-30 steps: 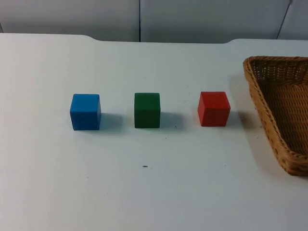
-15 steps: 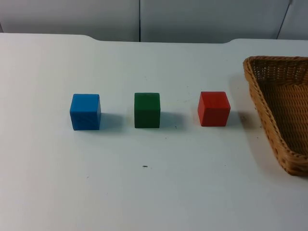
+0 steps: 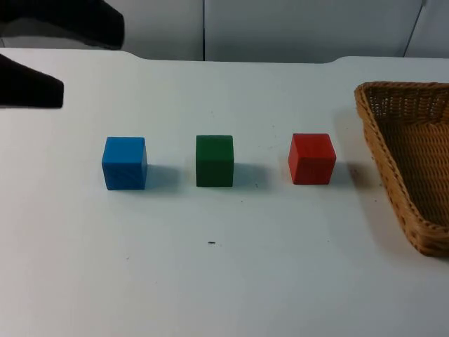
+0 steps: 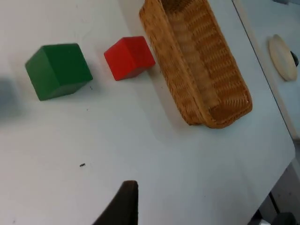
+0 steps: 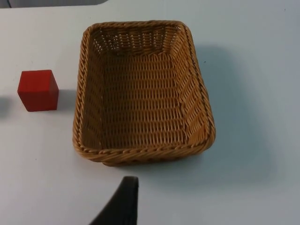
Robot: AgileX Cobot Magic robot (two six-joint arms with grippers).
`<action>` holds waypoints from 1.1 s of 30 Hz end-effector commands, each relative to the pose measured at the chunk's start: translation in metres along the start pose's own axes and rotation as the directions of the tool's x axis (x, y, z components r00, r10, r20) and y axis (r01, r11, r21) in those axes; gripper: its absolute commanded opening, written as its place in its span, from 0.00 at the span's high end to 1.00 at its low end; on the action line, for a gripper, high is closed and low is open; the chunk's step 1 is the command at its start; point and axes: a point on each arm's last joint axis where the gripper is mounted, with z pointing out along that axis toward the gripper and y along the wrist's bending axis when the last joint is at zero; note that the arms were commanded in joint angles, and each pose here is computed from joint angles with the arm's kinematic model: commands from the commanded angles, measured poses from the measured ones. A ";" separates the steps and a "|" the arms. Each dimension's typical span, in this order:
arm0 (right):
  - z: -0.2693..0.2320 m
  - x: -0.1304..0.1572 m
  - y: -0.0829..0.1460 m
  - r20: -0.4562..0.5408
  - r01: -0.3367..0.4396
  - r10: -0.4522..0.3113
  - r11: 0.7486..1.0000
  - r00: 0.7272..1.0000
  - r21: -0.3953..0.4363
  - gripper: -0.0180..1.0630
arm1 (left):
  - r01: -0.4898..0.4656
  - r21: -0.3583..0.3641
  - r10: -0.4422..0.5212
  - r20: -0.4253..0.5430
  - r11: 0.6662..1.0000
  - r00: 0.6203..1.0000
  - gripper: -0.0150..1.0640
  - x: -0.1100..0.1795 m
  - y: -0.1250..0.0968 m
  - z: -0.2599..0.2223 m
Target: Pick up the basket with the left hand and place the blue cube into the basket with the right hand.
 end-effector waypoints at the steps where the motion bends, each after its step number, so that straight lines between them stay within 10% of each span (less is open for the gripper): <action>1: -0.001 -0.003 0.000 0.020 -0.001 0.001 1.000 1.000 0.003 0.01 | -0.010 0.028 0.011 -0.008 1.000 1.000 0.02 -0.001 -0.002 0.011; 8: -0.001 -0.003 0.000 0.020 -0.001 0.001 1.000 1.000 0.003 0.01 | -0.048 -0.022 0.047 -0.042 0.999 0.998 0.02 0.000 -0.008 0.060; 22: -0.001 -0.003 0.000 0.020 -0.001 0.001 1.000 1.000 0.003 0.02 | -0.088 0.097 0.107 -0.212 0.991 0.971 0.02 -0.021 -0.037 0.178; 33: -0.001 -0.003 0.000 0.020 -0.001 0.001 1.000 1.000 0.003 0.02 | -0.031 0.017 0.035 -0.376 0.999 0.926 0.02 0.004 -0.024 0.280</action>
